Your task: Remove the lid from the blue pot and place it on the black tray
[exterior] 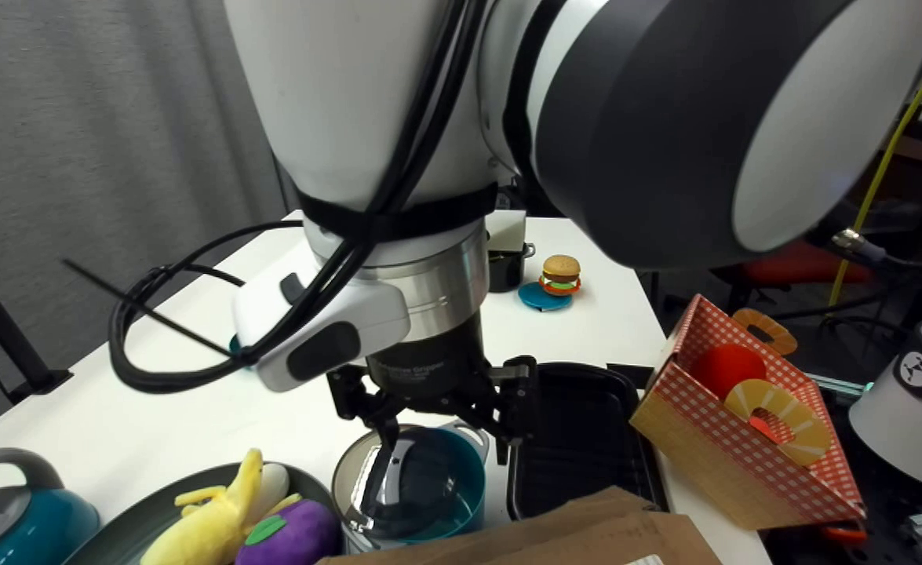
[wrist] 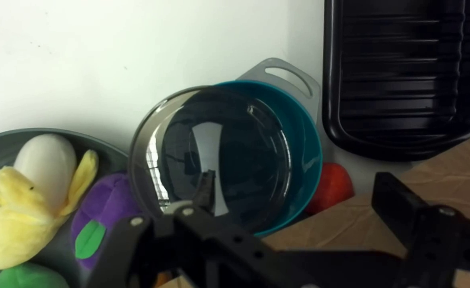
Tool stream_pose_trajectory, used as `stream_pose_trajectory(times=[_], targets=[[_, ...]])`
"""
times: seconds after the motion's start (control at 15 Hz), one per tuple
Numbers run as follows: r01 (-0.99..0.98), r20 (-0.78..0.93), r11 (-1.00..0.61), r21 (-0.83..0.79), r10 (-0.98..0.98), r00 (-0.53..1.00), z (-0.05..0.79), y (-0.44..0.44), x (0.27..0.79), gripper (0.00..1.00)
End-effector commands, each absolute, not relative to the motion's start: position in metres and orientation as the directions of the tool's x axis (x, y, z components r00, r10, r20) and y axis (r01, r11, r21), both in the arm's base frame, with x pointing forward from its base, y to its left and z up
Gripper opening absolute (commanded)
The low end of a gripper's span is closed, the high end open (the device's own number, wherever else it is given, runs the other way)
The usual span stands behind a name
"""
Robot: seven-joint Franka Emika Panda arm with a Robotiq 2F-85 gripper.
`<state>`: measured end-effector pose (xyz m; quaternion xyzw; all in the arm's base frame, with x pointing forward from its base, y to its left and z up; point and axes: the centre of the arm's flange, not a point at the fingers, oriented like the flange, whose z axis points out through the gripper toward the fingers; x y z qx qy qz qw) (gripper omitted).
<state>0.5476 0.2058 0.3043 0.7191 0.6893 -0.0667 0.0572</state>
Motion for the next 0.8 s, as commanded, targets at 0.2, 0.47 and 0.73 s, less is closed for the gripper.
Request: stream_pose_trajectory(times=[0.2, 0.47, 0.73], targets=[[0.984, -0.171, -0.170, -0.043, 0.972, 0.160, 0.3061, 0.2065, 0.5440, 1.00], [0.968, -0.164, -0.242, -0.061, 0.959, 0.229, 0.3045, 0.2071, 0.5411, 1.00], [0.958, -0.148, -0.277, -0.077, 0.953, 0.263, 0.3044, 0.2087, 0.5400, 1.00]])
